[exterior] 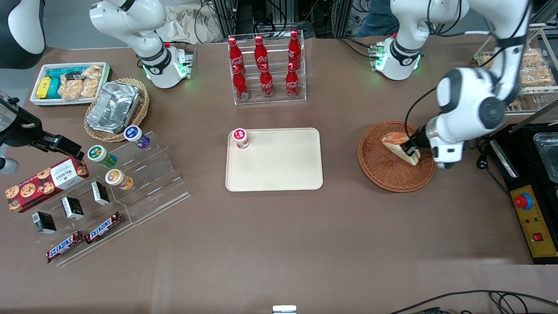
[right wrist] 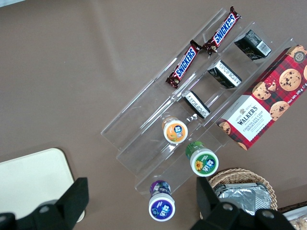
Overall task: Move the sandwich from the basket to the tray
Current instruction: 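Close the left gripper on the sandwich and lift it, then raise the held sandwich up and away from the basket, then carry the sandwich over the cream tray and lower it onto it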
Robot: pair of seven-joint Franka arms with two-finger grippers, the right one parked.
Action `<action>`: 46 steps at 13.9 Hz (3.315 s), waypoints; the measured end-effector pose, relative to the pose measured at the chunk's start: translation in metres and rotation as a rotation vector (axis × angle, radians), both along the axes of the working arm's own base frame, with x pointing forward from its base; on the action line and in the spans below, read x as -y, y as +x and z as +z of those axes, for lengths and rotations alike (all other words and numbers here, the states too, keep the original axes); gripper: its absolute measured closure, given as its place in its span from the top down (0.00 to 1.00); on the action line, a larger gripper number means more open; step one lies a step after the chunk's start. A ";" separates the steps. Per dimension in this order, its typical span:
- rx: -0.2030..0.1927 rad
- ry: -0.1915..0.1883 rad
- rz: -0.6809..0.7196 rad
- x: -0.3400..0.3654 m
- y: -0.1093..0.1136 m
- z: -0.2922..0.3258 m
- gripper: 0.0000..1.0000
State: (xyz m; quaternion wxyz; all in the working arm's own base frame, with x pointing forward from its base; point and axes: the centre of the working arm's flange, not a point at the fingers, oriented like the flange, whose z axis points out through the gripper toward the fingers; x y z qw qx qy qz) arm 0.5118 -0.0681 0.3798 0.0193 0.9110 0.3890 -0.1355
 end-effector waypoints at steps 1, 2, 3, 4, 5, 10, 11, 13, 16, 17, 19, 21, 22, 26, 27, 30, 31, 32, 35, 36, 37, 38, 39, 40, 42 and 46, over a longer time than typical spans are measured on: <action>-0.001 -0.003 -0.022 -0.006 0.009 0.031 0.16; 0.003 -0.007 -0.050 -0.011 0.016 0.059 0.15; 0.009 -0.016 -0.080 -0.017 0.021 0.084 0.15; 0.009 -0.028 -0.113 -0.025 0.023 0.107 0.15; 0.002 -0.045 -0.155 -0.036 0.024 0.128 0.15; 0.010 -0.058 -0.300 -0.069 0.020 0.186 0.15; 0.010 -0.060 -0.311 -0.066 0.020 0.186 0.15; 0.010 -0.061 -0.330 -0.059 0.020 0.186 0.15; 0.008 -0.063 -0.392 -0.028 0.018 0.186 0.15; 0.004 -0.063 -0.428 -0.009 0.017 0.185 0.15; -0.006 -0.070 -0.494 0.031 0.013 0.181 0.15; -0.014 -0.103 -0.533 0.060 0.010 0.174 0.15; -0.010 -0.111 -0.561 0.079 0.010 0.169 0.15; 0.076 -0.123 -0.694 0.170 0.010 0.140 0.15; 0.099 -0.125 -0.721 0.191 0.009 0.127 0.15; 0.117 -0.131 -0.793 0.248 0.008 0.065 0.15; 0.123 -0.134 -0.821 0.265 0.009 0.043 0.15; 0.130 -0.140 -0.847 0.280 0.010 0.021 0.15; 0.148 -0.165 -0.895 0.321 0.001 -0.027 0.15; 0.148 -0.173 -0.901 0.332 -0.002 -0.042 0.15; 0.147 -0.179 -0.904 0.340 -0.004 -0.059 0.15; 0.144 -0.183 -0.904 0.345 -0.005 -0.076 0.15; 0.139 -0.184 -0.902 0.347 -0.005 -0.091 0.15; 0.135 -0.185 -0.899 0.348 -0.005 -0.104 0.15; 0.131 -0.185 -0.906 0.354 -0.010 -0.120 0.15; 0.138 -0.178 -0.888 0.354 -0.010 -0.119 0.33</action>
